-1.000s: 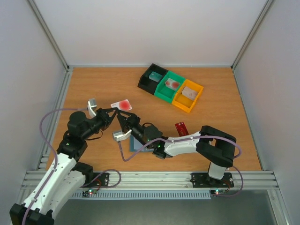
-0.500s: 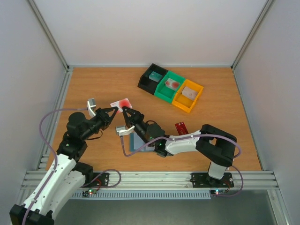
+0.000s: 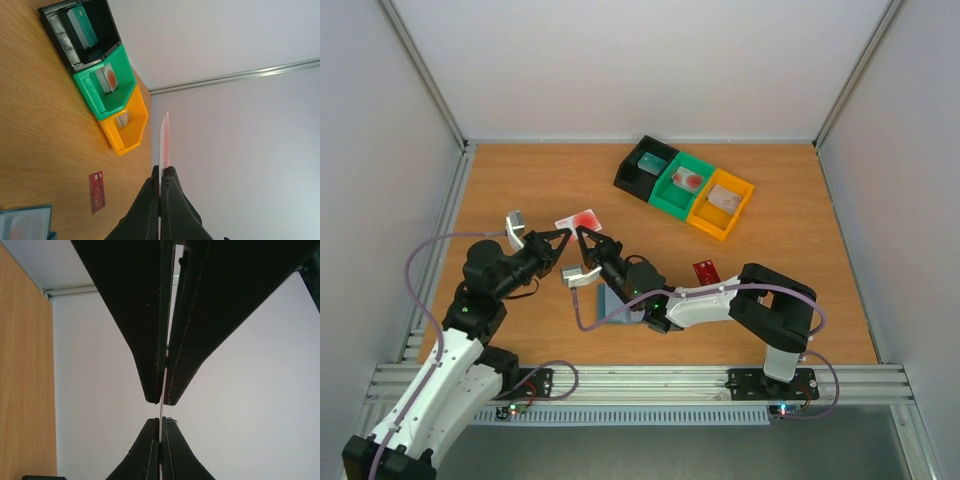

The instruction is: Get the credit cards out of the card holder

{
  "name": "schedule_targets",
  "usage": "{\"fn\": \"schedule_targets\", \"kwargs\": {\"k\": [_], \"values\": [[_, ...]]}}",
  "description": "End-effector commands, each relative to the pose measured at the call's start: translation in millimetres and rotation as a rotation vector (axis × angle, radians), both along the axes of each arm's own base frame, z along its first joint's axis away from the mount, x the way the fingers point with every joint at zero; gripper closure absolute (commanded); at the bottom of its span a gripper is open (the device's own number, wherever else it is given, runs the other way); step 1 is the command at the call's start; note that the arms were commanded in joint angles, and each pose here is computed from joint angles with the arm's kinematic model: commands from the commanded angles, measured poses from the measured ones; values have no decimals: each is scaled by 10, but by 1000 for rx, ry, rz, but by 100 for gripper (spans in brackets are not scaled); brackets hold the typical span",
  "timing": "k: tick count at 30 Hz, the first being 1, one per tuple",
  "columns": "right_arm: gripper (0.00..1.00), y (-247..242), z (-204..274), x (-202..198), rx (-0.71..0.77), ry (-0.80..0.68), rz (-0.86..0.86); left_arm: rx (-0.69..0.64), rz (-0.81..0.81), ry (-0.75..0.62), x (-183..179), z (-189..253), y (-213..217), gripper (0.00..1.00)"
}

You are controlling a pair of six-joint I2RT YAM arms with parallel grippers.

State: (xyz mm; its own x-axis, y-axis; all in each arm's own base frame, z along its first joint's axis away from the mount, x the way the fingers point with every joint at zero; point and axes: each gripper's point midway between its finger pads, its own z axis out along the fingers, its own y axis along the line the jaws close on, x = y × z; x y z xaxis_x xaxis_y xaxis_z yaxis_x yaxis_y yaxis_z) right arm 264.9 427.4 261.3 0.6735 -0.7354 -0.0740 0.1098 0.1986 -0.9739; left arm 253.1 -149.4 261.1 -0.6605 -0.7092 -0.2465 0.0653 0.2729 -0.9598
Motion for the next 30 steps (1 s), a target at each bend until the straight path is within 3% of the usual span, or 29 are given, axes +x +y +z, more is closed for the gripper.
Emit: {"fn": "schedule_targets", "kwargs": {"k": [1,4,5,10,11,14,16,19,24,28,30], "values": [[99,-154,463,1,33,-188,-96,-16,-8,-38,-9,59,-6,100],[99,-199,492,21,45,-178,-117,-10,3,-15,-1,-8,8,100],[99,-222,500,37,49,-166,-129,-7,12,-9,0,-27,22,95],[99,-395,388,192,16,-35,-213,32,71,74,-4,-269,125,7],[99,-487,390,255,27,-2,-247,42,86,88,-9,-315,158,1],[99,-827,60,583,-51,238,-379,72,132,96,-24,-435,266,1],[99,-1168,-163,786,-57,507,-482,118,179,61,0,-500,378,1],[99,-1777,-257,1066,87,908,-681,204,270,11,57,-575,591,1],[99,-2419,-462,1538,74,1057,-944,412,372,-94,71,-583,878,0],[99,-2565,-630,1953,91,1163,-1008,650,395,-295,89,-368,984,1],[99,-2554,-679,2172,116,1177,-999,765,454,-323,83,-360,1130,1]]}}
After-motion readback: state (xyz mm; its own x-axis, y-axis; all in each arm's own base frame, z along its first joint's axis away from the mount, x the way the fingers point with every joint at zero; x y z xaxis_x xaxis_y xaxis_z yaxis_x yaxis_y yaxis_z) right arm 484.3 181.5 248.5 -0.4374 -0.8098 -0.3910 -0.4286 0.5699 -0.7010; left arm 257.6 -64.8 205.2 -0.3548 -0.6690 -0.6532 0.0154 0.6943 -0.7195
